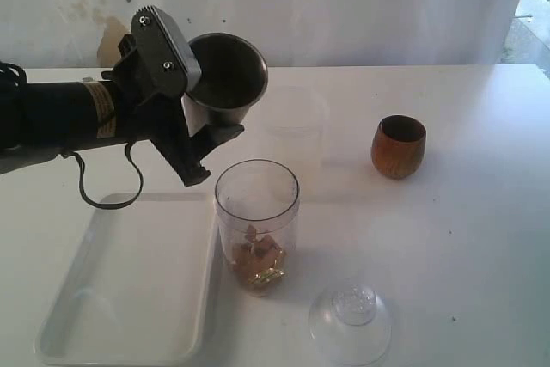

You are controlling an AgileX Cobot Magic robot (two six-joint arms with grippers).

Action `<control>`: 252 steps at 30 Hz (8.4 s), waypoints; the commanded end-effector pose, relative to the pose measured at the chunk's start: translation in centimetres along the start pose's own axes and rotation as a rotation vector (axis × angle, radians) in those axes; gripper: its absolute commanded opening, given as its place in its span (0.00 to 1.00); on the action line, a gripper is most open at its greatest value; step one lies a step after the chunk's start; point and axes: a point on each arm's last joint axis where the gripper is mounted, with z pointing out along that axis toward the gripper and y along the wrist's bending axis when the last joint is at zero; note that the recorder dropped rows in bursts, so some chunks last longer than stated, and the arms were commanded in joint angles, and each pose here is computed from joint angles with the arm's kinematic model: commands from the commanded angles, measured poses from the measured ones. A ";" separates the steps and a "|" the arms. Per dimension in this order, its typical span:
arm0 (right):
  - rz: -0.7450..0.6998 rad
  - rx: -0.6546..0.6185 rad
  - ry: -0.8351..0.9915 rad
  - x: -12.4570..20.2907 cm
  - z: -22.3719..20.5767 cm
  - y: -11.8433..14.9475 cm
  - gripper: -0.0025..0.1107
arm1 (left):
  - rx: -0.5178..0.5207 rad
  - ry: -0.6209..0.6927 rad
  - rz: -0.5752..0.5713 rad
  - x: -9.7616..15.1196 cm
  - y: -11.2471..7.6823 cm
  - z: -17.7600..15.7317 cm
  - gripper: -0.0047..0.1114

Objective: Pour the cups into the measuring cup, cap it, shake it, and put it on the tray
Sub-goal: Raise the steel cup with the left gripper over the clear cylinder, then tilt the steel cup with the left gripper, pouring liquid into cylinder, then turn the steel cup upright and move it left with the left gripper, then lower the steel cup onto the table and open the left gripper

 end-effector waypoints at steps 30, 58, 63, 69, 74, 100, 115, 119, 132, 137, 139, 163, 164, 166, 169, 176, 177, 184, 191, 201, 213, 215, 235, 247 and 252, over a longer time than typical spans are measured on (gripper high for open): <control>0.003 0.005 -0.002 0.1 0.0 0.0 0.02 | -0.010 -0.036 0.329 -1.0 0.4 -0.4 0.04; 0.045 0.005 -0.002 0.1 0.0 0.0 0.02 | -0.016 -0.024 0.766 -0.9 0.4 -0.4 0.04; 0.045 0.005 -0.002 0.1 0.0 0.0 0.02 | -0.018 -0.024 0.824 -0.9 0.4 -0.4 0.04; 0.045 0.005 -0.002 0.1 0.0 0.0 0.02 | -0.023 -0.035 0.865 -1.1 0.5 -0.4 0.04; 0.045 0.005 -0.002 0.1 0.0 0.0 0.02 | -0.026 -0.036 0.867 -1.2 0.5 -0.4 0.04; 0.045 0.005 -0.002 0.1 0.0 0.0 0.02 | -0.066 -0.027 0.956 -1.2 0.9 -0.4 0.04; 0.045 0.005 -0.002 0.1 0.0 0.0 0.02 | -0.113 -0.036 0.823 -1.5 1.2 -0.4 0.04; 0.045 0.005 -0.002 0.1 0.0 0.0 0.02 | -0.116 -0.033 0.918 -1.5 1.2 -0.4 0.04; 0.045 0.005 -0.002 0.1 0.0 0.0 0.02 | -0.119 -0.028 1.003 -1.5 1.2 -0.4 0.04; 0.045 0.005 -0.002 0.1 0.0 0.0 0.02 | -0.118 -0.030 0.962 -1.5 1.2 -0.4 0.04; 0.045 0.005 -0.002 0.1 0.0 0.0 0.02 | -0.116 -0.034 0.884 -1.5 1.2 -0.4 0.04; 0.045 0.005 -0.002 0.1 0.0 0.0 0.02 | -0.299 0.059 -0.669 3.4 4.1 0.0 0.04; 0.045 0.005 -0.002 0.1 0.0 0.0 0.02 | -0.308 0.064 -0.692 4.1 4.3 0.2 0.04; 0.045 0.005 -0.002 0.1 0.0 0.0 0.02 | -0.315 0.088 -0.712 5.5 4.4 0.7 0.04; 0.045 0.005 -0.002 0.1 0.0 0.0 0.02 | -0.328 0.106 -0.730 7.4 4.5 1.4 0.04; 0.045 0.005 -0.002 0.1 0.0 0.0 0.02 | -0.328 0.053 -0.687 10.1 4.0 3.3 0.04; 0.045 0.005 -0.002 0.1 0.0 0.0 0.02 | -0.315 0.050 -0.676 10.5 3.7 3.6 0.04; 0.051 0.005 -0.002 0.1 0.0 0.0 0.02 | -0.286 0.060 -0.690 13.0 2.2 5.2 0.04; 0.051 0.005 -0.002 0.1 0.0 0.0 0.02 | -0.270 0.096 -0.677 14.1 1.5 5.7 0.04; 0.051 0.005 -0.002 0.1 0.0 0.0 0.02 | -0.267 0.103 -0.625 14.1 1.5 5.7 0.10; 0.051 0.005 -0.002 0.1 0.0 0.0 0.02 | -0.258 0.134 -0.591 14.3 1.3 5.7 0.88; 0.051 0.005 -0.002 0.1 0.0 0.0 0.02 | -0.255 0.158 -0.592 14.2 1.4 5.5 0.88; 0.051 0.005 -0.002 0.1 0.0 0.0 0.02 | -0.272 0.246 -0.634 11.8 2.9 3.4 0.88; 0.051 0.005 -0.002 0.1 0.0 0.0 0.02 | -0.233 0.332 -0.639 12.3 2.4 3.2 0.88; 0.051 0.005 -0.002 0.1 0.0 0.0 0.02 | -0.244 0.330 -0.661 12.3 2.4 3.2 0.91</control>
